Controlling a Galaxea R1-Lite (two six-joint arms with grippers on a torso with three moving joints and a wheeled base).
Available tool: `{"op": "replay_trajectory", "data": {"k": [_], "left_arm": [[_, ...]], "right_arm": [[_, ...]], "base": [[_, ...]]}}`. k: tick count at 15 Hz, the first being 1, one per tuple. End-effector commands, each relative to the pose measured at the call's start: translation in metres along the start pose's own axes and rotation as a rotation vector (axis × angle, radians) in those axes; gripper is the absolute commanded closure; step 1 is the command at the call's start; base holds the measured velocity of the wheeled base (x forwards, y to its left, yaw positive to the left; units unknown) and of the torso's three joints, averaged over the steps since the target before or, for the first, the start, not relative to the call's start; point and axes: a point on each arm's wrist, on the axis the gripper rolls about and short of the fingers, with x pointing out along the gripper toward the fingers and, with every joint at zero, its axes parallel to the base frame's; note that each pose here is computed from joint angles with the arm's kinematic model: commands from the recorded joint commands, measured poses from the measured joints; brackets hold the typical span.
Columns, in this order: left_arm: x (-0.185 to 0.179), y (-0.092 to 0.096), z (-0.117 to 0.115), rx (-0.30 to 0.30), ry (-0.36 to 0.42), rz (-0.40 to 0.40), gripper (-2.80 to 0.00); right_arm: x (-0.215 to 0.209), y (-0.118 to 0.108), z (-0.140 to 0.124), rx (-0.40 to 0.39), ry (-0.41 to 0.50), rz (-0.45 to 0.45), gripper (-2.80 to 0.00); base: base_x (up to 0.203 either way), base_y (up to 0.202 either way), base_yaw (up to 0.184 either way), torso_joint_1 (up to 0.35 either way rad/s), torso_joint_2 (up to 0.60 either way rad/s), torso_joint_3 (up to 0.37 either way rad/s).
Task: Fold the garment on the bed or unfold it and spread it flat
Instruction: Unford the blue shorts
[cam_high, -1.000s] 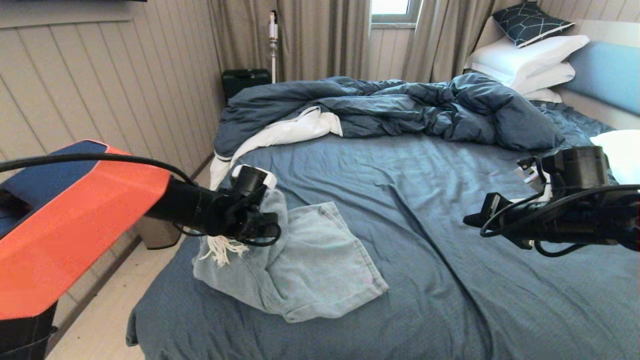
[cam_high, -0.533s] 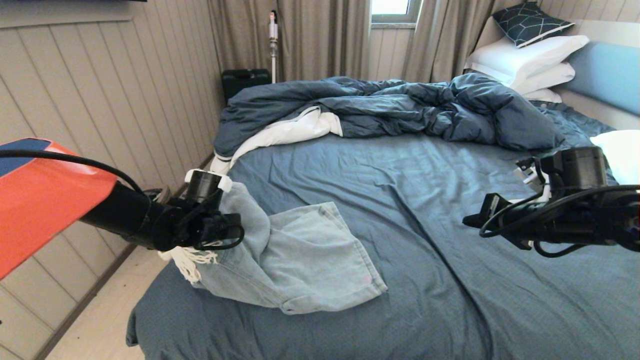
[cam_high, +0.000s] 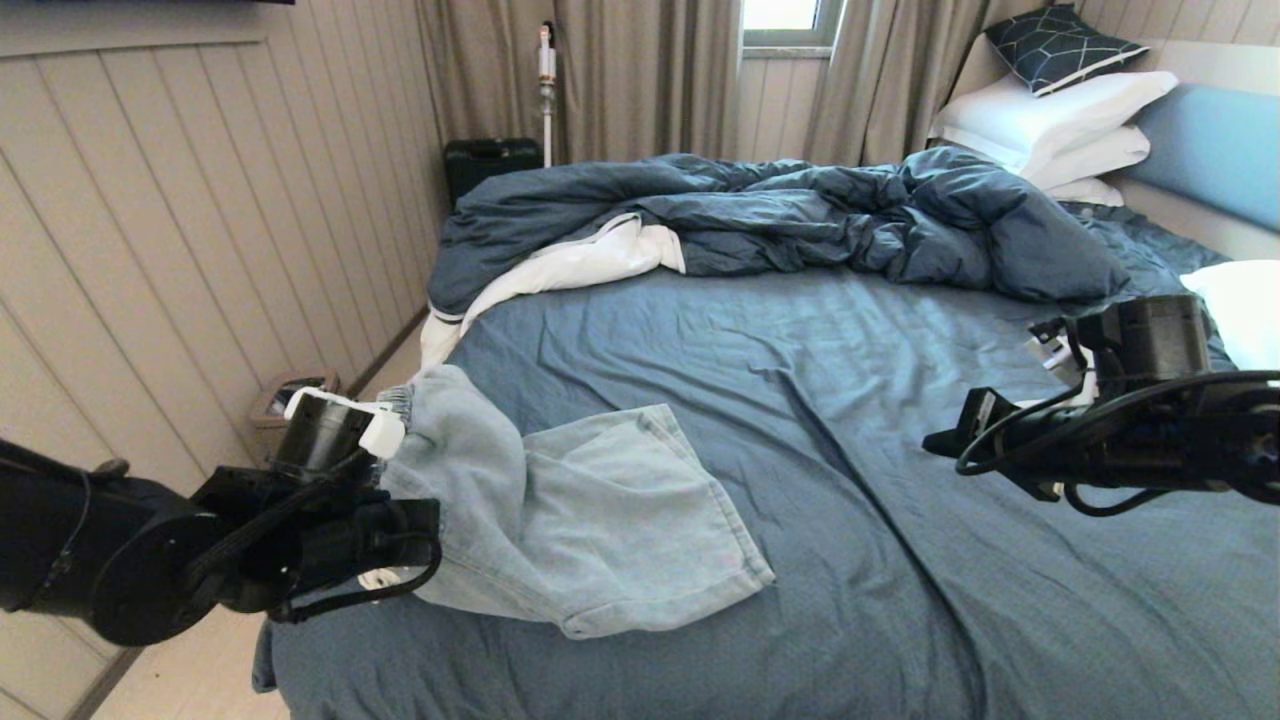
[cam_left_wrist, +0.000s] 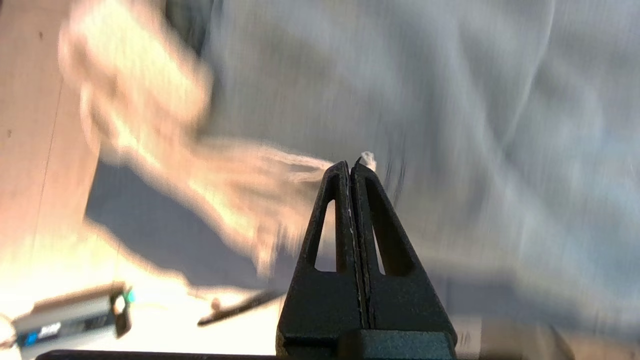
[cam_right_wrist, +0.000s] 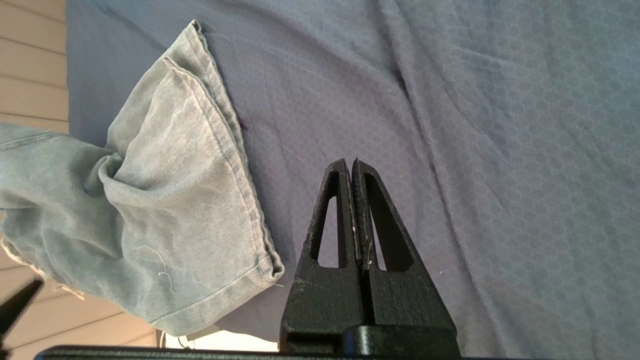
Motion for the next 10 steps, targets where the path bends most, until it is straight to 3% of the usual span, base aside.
{"op": "replay_trajectory", "data": {"k": [1,6,9,10], "left_arm": [[-0.019,0.002,-0.001,-0.022,-0.038,-0.023,0.00],[-0.028,0.019,0.021,-0.141,-0.115,-0.003,0.00],[-0.032,0.036,0.020,-0.213,-0.106,-0.008,0.00],[-0.032,0.037,0.021,-0.240,-0.103,-0.015,0.00]], "right_arm": [[0.002,0.004,-0.002,-0.005,0.010,0.011,0.00],[0.022,0.052,-0.036,-0.121,0.142,0.114,0.00],[0.045,0.069,-0.054,-0.150,0.318,0.069,0.00],[0.052,0.072,-0.059,-0.181,0.357,0.042,-2.80]], "base": [[0.000,0.000,0.000,0.000,0.00,0.000],[0.000,0.000,0.000,0.000,0.00,0.000],[0.000,0.000,0.000,0.000,0.00,0.000],[0.000,0.000,0.000,0.000,0.00,0.000]]}}
